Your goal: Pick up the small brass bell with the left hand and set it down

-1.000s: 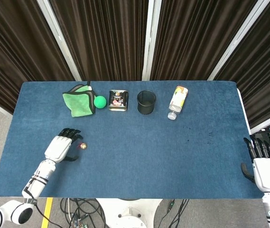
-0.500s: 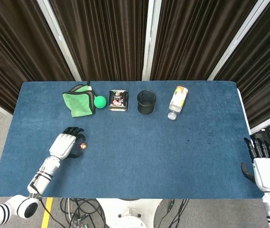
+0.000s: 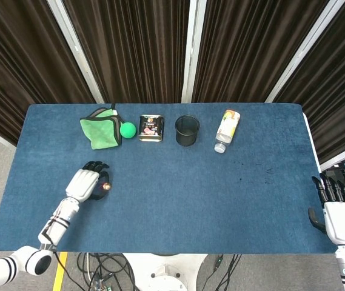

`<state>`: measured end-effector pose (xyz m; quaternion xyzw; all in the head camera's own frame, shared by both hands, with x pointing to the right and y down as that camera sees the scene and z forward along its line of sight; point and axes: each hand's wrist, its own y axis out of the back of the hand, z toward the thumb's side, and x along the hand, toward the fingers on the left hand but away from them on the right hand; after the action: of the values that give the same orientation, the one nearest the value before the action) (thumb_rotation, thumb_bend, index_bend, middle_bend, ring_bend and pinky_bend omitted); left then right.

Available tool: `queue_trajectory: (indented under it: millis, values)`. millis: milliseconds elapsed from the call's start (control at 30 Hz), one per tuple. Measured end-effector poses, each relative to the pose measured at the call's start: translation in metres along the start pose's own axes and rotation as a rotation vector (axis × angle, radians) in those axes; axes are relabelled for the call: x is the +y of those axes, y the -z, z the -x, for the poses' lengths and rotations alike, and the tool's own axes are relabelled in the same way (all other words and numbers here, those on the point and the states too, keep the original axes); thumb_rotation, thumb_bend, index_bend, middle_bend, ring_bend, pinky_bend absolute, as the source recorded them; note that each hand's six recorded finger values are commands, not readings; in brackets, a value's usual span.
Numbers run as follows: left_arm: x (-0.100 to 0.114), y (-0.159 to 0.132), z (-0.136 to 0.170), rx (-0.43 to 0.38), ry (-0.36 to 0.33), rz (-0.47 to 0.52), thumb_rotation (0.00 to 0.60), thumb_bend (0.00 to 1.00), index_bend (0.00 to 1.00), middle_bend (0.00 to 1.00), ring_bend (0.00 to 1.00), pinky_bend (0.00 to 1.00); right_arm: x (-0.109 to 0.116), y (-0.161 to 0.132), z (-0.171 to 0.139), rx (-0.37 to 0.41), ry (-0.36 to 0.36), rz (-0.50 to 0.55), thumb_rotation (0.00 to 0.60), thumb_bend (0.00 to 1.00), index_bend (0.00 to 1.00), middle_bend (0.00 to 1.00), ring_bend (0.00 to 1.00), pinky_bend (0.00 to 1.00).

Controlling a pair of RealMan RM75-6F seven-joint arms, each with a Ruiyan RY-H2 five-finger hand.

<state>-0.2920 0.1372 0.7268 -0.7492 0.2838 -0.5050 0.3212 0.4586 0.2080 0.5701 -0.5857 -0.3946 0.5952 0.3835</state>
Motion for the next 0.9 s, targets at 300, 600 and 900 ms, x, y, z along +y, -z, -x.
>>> queue_trajectory:
  millis: [300,600,900]
  values:
    - [0.0001,0.0009,-0.0037,0.004,0.002,-0.001,0.600,0.33,0.49,0.20,0.10,0.14,-0.0003,0.0020,-0.0002,-0.005,0.000,0.002,0.600,0.37,0.00,0.00,0.00,0.00]
    - [-0.0024,0.0018,-0.0046,0.013,0.012,0.003,0.600,0.33,0.51,0.21,0.10,0.14,-0.0021,0.0026,0.0000,-0.004,-0.003,0.006,0.600,0.37,0.00,0.00,0.00,0.00]
    - [-0.0001,0.0017,-0.0075,0.018,0.008,0.005,0.600,0.33,0.54,0.21,0.10,0.14,-0.0027,0.0024,0.0000,-0.002,-0.006,0.006,0.600,0.37,0.00,0.00,0.00,0.00]
